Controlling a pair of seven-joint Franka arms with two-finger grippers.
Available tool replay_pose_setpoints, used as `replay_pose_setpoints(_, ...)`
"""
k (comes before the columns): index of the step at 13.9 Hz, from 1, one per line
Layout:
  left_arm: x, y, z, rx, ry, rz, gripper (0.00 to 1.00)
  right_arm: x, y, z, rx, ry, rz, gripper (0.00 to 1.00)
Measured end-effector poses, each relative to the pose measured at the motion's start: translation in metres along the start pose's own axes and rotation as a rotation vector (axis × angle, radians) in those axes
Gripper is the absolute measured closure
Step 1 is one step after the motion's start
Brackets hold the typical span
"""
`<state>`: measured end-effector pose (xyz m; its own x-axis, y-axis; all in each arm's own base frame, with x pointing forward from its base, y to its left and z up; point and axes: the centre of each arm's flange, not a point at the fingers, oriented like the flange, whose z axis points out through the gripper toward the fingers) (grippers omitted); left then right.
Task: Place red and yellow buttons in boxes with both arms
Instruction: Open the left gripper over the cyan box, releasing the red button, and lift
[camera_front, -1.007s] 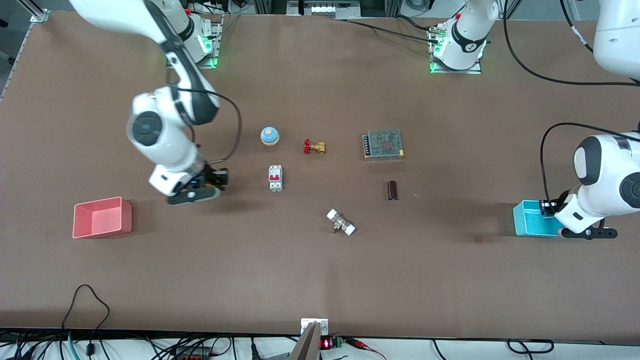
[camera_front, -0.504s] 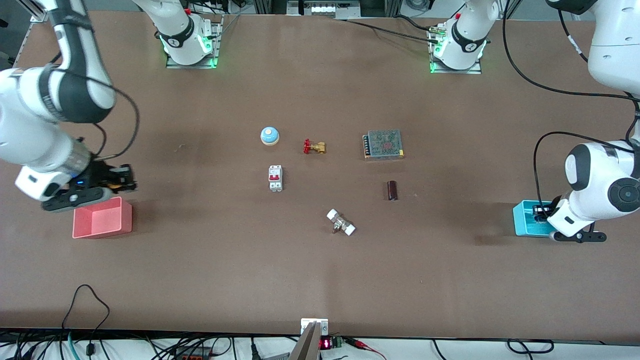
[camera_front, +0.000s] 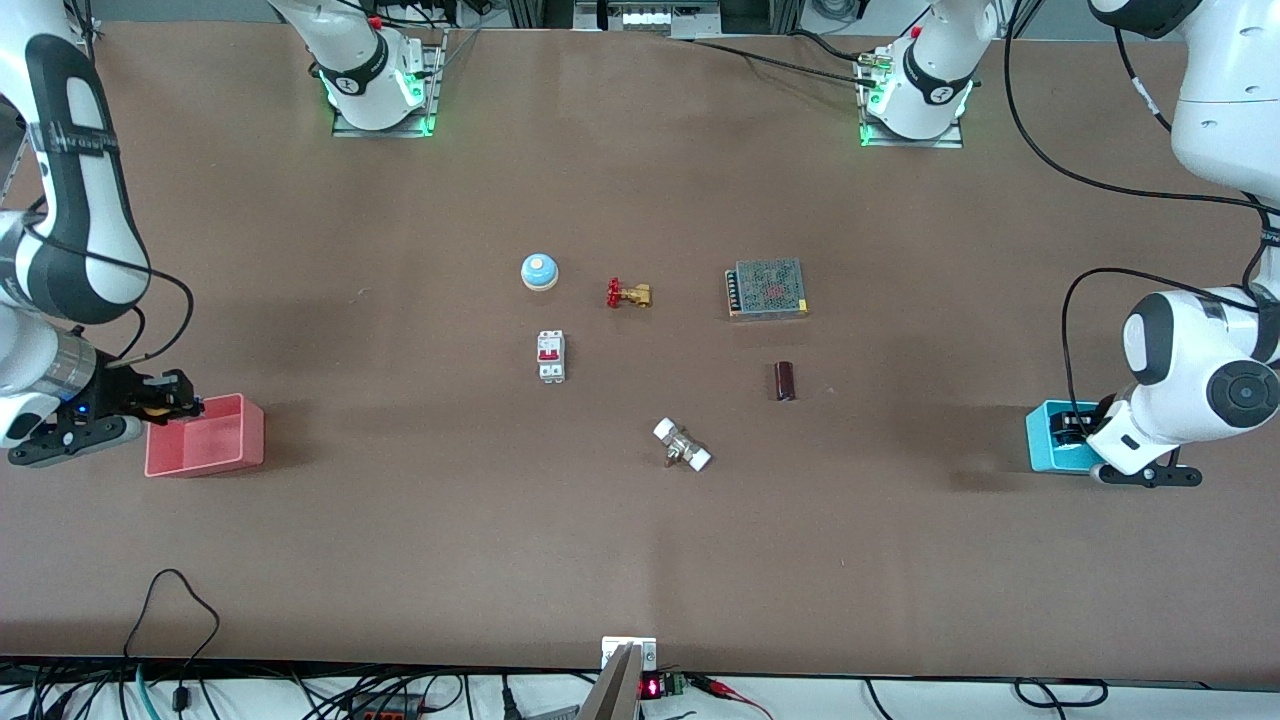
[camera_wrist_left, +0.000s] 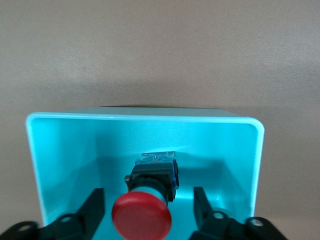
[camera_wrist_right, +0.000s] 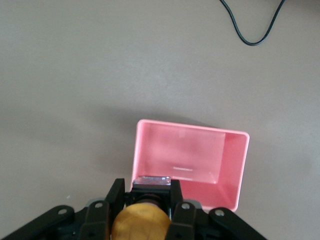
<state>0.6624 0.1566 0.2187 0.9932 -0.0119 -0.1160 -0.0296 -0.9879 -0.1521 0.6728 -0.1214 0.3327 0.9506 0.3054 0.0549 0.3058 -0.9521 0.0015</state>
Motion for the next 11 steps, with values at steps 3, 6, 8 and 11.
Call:
replay_pose_setpoints(3, -0.002, -0.003, -0.055, 0.013, -0.01, 0.006, 0.0, 0.0, 0.015, 0.03, -0.012, 0.027, 0.008, 0.59)
replay_pose_setpoints(6, -0.014, 0.016, -0.139, 0.022, -0.017, 0.03, 0.0, -0.005, 0.032, 0.047, -0.031, 0.057, -0.012, 0.59)
replay_pose_setpoints(8, -0.022, 0.038, -0.2, 0.024, -0.01, 0.058, 0.0, -0.009, 0.042, 0.057, -0.031, 0.057, -0.009, 0.59)
replay_pose_setpoints(11, -0.032, 0.079, -0.293, -0.026, 0.016, 0.104, 0.0, -0.013, 0.045, 0.072, -0.02, 0.044, 0.0, 0.59)
